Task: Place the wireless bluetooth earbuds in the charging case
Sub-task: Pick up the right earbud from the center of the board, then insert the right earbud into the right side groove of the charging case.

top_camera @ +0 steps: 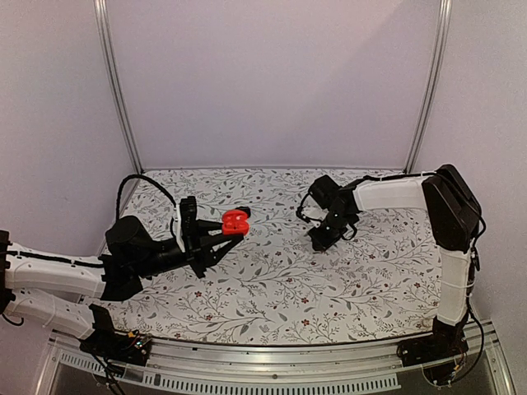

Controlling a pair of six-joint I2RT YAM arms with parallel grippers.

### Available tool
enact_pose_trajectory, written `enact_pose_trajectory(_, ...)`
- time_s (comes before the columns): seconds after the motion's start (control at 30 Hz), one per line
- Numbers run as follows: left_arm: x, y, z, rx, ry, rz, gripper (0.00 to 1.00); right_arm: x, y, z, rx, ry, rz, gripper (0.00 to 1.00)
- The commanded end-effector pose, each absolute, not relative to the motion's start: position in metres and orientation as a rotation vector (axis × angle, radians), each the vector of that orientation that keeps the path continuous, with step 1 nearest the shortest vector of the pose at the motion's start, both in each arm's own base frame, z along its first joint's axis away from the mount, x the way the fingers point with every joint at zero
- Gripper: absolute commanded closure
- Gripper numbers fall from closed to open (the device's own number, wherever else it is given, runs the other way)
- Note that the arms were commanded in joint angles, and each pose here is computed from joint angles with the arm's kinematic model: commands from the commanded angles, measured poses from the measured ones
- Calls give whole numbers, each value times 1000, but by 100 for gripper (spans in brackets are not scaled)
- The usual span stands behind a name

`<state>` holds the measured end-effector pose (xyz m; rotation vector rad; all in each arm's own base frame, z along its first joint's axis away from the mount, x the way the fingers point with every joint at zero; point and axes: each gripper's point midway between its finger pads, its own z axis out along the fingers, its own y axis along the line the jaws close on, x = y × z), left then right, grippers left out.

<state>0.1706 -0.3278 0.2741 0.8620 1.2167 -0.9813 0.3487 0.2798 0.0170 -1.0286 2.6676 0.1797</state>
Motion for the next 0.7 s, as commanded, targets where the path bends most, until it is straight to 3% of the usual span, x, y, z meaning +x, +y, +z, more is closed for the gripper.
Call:
enact_pose_trajectory(0.0, 176, -320, 272, 826, 1227, -974, 100, 356, 296, 54, -976, 2524, 282, 89)
enact_pose_trajectory(0.23, 180, -318, 255, 821, 1258, -979, 100, 364, 307, 106, -901, 2302, 388, 89)
enact_pose_trajectory(0.37, 180, -317, 249, 817, 1262, -1000, 100, 361, 322, 168, -871, 2079, 534, 89)
enact_pose_trajectory(0.67, 175, -323, 261, 834, 1222, -1090, 100, 305, 335, 303, -913, 1584, 839, 88)
